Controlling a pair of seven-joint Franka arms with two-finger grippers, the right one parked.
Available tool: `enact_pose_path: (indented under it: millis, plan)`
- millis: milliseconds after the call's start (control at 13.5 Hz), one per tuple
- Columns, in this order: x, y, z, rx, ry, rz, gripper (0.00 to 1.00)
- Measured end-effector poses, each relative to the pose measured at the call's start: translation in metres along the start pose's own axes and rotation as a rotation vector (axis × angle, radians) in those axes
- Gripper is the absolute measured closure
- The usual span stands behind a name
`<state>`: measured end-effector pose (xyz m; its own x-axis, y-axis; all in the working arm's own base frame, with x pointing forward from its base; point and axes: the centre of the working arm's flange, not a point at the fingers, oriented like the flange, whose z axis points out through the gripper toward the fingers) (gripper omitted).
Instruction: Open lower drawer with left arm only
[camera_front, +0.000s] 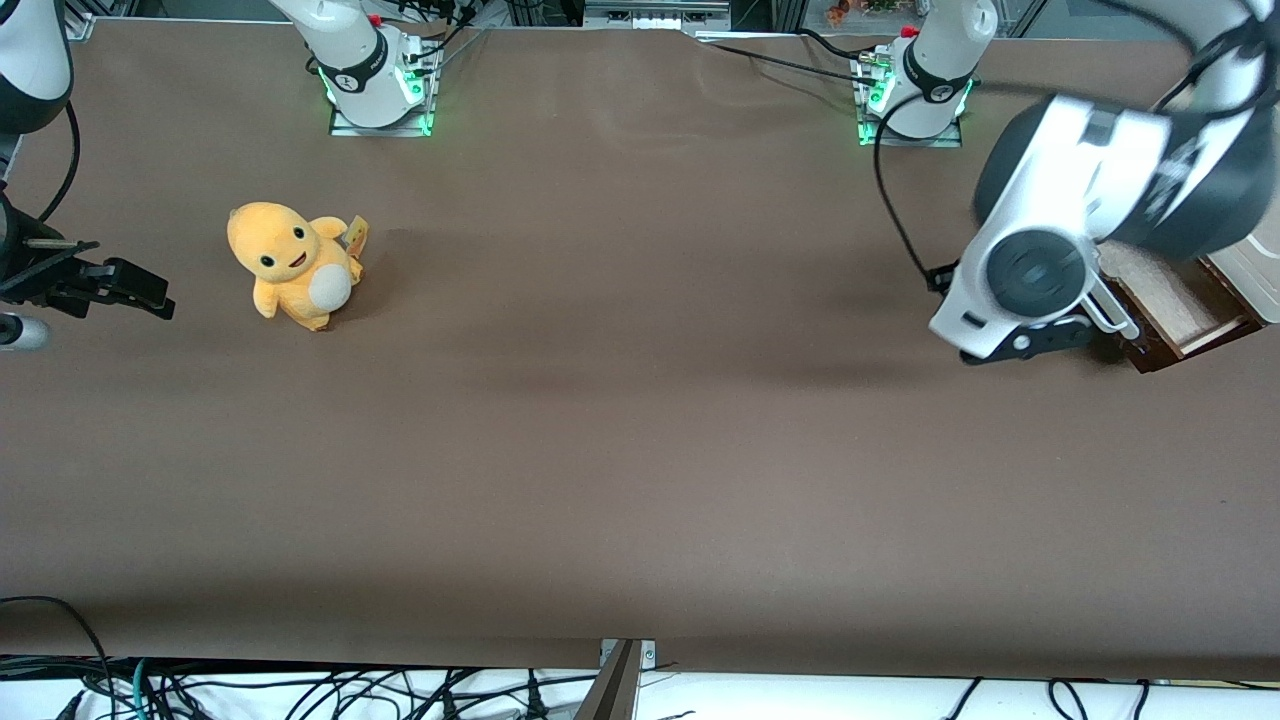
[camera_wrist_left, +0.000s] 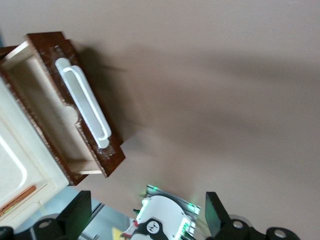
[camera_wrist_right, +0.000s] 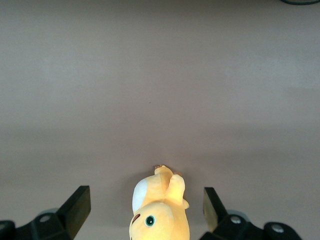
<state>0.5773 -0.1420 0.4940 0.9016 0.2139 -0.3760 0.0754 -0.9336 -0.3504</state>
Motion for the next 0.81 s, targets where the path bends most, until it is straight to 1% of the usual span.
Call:
enact_pose_path:
  millis: [74, 148, 222, 296, 370, 444, 593, 667, 741, 815]
  plan:
    - [-0.006, -0.011, -0.013, -0.071, 0.001, 0.041, 0.0]
    - [-0.009, -0.024, -0.022, -0.127, 0.012, 0.076, 0.0]
    - [-0.009, -0.041, -0.03, -0.168, 0.044, 0.114, 0.0]
    - [-0.008, -0.057, -0.036, -0.194, 0.085, 0.166, 0.0]
    - [-0.006, -0.071, -0.039, -0.206, 0.135, 0.226, 0.0]
    - [-0.003, -0.083, -0.037, -0.209, 0.193, 0.28, 0.0]
    - [0.005, -0.095, -0.028, -0.208, 0.322, 0.323, 0.0]
    - [0.004, -0.097, -0.023, -0.228, 0.363, 0.322, 0.0]
    - [0.0, -0.1, -0.017, -0.257, 0.377, 0.315, 0.0]
    - [-0.005, -0.104, -0.014, -0.281, 0.379, 0.309, 0.0]
